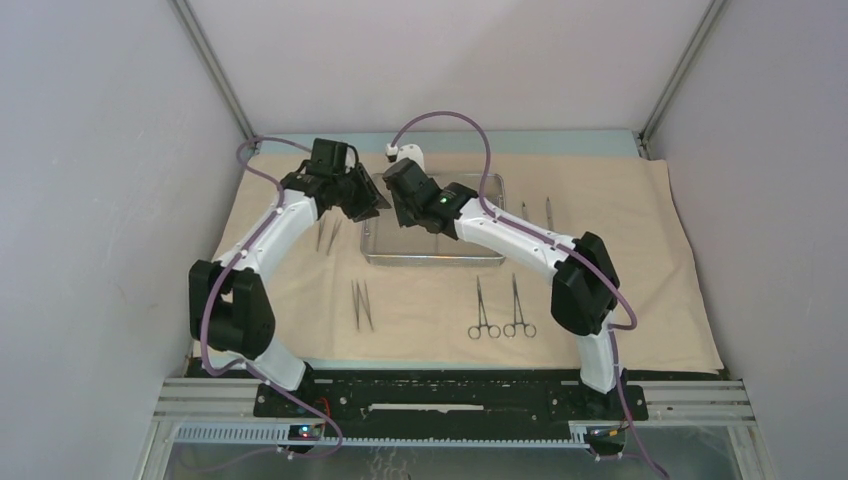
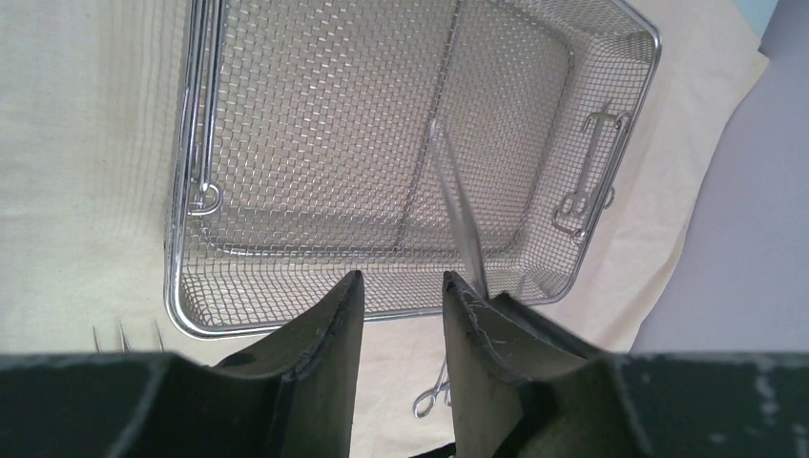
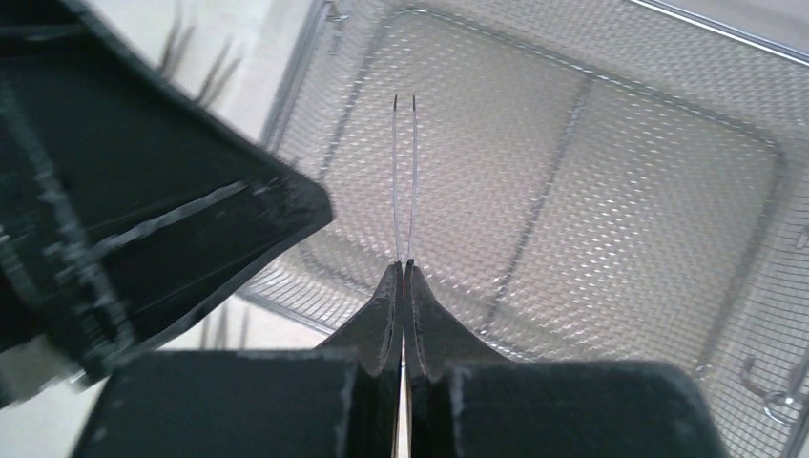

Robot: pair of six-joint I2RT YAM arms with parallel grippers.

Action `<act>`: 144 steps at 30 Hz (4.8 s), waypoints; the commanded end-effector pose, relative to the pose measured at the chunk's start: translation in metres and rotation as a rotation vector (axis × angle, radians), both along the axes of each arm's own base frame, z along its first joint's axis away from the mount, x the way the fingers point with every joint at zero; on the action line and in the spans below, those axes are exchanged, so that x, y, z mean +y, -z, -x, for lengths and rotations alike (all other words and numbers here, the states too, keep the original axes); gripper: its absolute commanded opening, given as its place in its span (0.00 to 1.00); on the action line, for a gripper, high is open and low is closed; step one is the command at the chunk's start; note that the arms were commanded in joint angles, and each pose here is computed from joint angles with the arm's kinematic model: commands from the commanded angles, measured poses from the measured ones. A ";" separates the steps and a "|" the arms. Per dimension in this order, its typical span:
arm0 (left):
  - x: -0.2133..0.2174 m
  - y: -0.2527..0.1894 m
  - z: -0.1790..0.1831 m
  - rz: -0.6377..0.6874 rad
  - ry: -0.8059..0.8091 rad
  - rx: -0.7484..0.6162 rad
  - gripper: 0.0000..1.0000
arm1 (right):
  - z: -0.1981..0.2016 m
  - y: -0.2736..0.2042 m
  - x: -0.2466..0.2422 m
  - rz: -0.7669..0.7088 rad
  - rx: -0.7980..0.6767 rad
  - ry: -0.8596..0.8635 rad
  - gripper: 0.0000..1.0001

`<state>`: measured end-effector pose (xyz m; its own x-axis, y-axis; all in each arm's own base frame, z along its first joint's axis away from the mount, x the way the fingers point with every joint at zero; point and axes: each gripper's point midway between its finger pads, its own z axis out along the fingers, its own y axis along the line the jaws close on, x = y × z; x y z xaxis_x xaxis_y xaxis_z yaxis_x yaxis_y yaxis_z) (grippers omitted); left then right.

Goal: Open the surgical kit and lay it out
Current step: Place the medical item in the surgical kit.

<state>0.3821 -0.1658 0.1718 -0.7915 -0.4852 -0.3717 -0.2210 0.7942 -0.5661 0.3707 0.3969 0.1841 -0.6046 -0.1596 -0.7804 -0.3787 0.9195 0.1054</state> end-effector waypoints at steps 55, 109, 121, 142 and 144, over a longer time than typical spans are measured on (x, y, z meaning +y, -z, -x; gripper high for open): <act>-0.025 0.018 -0.030 0.284 -0.118 0.231 0.41 | 0.001 -0.001 0.021 0.241 -0.355 -0.146 0.00; 0.121 0.095 -0.069 -0.638 0.174 0.106 0.05 | 0.024 -0.115 -0.128 -0.350 -0.145 0.023 0.59; 0.106 0.130 -0.053 -0.627 0.234 0.161 0.04 | 0.013 -0.109 -0.134 -0.368 -0.122 0.041 0.59; 0.106 0.135 -0.032 -0.625 0.261 0.238 0.10 | 0.014 -0.103 -0.129 -0.392 -0.083 0.019 0.58; 0.106 0.135 -0.033 -0.627 0.264 0.241 0.10 | 0.015 -0.103 -0.129 -0.392 -0.082 0.019 0.58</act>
<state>0.4213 -0.0578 0.0368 -0.9407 -0.0416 -0.3368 -0.0624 0.9967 0.0511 0.3526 0.2642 0.2762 -0.5547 0.1325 -0.8215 -0.3773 0.8398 0.3902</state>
